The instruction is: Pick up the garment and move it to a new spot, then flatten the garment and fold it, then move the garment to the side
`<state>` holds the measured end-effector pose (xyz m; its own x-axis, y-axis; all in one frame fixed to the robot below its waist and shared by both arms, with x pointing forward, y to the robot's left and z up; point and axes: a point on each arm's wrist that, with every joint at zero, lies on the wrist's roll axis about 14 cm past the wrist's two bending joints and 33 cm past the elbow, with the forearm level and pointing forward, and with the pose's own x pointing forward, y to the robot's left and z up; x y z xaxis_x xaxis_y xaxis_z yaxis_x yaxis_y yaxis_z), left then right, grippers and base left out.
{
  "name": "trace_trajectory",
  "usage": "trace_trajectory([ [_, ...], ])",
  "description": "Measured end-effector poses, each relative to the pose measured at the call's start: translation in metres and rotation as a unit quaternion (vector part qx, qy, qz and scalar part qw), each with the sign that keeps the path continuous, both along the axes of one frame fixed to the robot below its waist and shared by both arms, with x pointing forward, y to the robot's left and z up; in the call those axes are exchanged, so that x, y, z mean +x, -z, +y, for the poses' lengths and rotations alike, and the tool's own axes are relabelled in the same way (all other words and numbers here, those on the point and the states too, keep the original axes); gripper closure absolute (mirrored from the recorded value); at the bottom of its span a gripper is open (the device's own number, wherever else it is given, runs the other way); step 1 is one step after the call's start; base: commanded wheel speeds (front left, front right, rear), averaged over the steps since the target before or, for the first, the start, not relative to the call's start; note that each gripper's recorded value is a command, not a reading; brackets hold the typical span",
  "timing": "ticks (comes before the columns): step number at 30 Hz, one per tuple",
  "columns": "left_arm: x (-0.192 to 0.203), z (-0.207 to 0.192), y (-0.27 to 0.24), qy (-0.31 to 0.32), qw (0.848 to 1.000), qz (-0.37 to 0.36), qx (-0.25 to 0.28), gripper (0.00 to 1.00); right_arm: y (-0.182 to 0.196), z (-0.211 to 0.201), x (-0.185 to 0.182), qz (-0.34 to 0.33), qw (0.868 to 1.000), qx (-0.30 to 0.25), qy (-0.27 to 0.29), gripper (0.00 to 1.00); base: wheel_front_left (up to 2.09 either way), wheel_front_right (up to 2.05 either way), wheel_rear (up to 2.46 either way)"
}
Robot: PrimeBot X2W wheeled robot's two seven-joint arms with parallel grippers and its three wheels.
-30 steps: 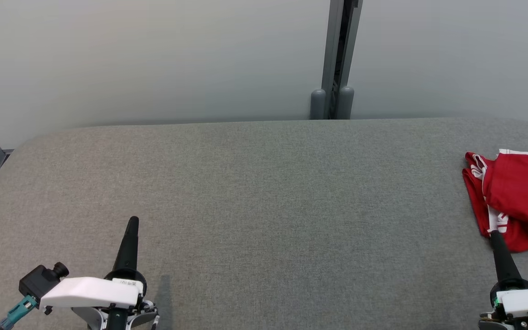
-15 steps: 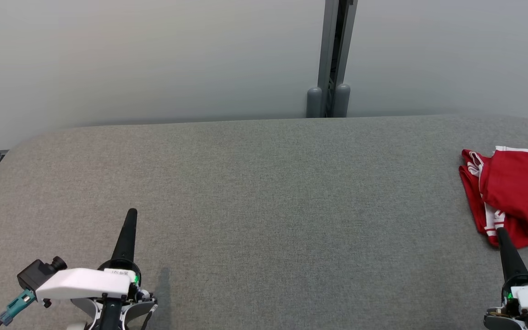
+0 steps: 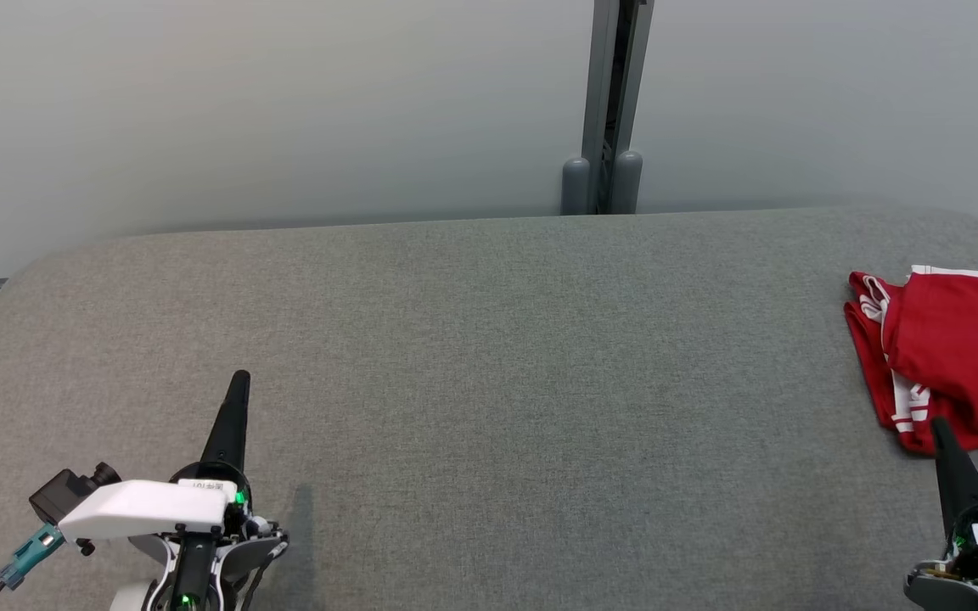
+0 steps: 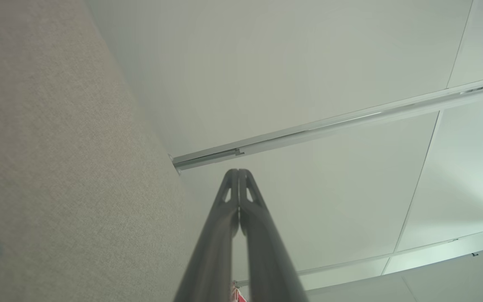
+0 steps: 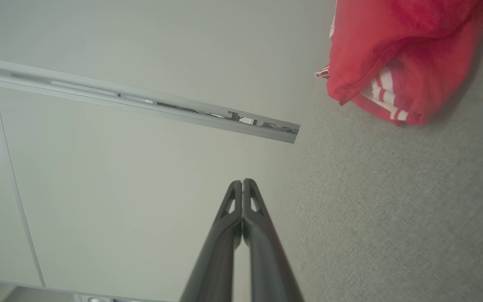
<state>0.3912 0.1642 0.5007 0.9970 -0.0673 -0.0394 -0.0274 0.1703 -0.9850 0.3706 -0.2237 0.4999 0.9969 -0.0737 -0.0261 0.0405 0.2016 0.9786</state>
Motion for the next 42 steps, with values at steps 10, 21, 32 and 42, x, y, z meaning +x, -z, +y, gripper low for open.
trace_trajectory([
  [10,0.007,-0.003,-0.004,0.006,0.999,-0.005,-0.034,1.0,-0.003,-0.005,0.001,-0.009,0.999,0.04,0.004,1.0,0.0,0.0,0.0],
  [21,0.013,-0.006,-0.006,0.012,0.998,-0.003,-0.069,1.0,-0.003,-0.012,-0.001,-0.015,0.997,0.079,0.012,1.0,0.0,0.0,0.0],
  [32,0.017,-0.007,-0.009,0.016,0.996,-0.008,-0.087,1.0,-0.004,-0.015,-0.001,-0.02,0.994,0.103,0.015,1.0,0.0,0.0,0.0],
  [42,0.017,-0.007,-0.009,0.016,0.996,-0.008,-0.088,1.0,-0.004,-0.016,-0.001,-0.02,0.994,0.103,0.015,1.0,0.0,0.0,0.0],
])
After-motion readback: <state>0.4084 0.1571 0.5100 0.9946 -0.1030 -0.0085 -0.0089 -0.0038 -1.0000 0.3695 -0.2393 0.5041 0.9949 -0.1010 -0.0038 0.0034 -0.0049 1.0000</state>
